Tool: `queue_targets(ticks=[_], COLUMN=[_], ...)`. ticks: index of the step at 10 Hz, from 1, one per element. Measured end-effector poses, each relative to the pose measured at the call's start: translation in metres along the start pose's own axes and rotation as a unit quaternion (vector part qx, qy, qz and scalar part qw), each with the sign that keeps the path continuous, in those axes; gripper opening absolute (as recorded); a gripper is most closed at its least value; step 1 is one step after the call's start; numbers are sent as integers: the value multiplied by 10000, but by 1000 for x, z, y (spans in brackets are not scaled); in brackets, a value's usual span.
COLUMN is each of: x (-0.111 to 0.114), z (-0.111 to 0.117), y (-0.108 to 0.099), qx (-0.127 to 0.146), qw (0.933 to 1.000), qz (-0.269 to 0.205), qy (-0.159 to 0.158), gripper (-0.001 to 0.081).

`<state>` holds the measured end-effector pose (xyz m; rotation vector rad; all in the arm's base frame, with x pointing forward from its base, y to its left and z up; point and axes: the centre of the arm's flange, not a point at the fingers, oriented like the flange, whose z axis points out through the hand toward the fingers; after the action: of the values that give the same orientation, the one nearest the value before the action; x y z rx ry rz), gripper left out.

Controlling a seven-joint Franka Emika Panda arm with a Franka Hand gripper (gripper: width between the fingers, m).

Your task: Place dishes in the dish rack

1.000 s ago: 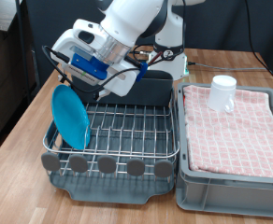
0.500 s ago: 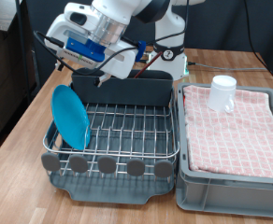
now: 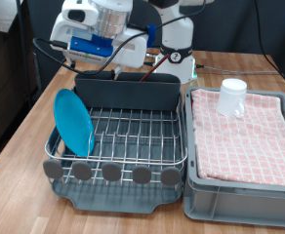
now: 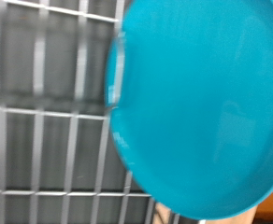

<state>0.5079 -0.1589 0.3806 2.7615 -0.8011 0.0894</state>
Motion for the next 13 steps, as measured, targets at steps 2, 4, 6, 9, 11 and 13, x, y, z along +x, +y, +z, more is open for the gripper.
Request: queue_targets(ticks=[2, 4, 6, 9, 11, 13], x=[-7, -16, -22, -31, -48, -65], z=[-28, -58, -62, -75, -94, -111], y=[-8, -19, -20, -39, -67, -95], qx=[230, 393, 410, 338, 357, 557], qw=[9997, 9988, 9985, 9991, 9991, 9983], qz=[-64, -263, -323, -267, -206, -145], qy=[-94, 112, 143, -14, -51, -34], gripper=[803, 803, 803, 803, 803, 803])
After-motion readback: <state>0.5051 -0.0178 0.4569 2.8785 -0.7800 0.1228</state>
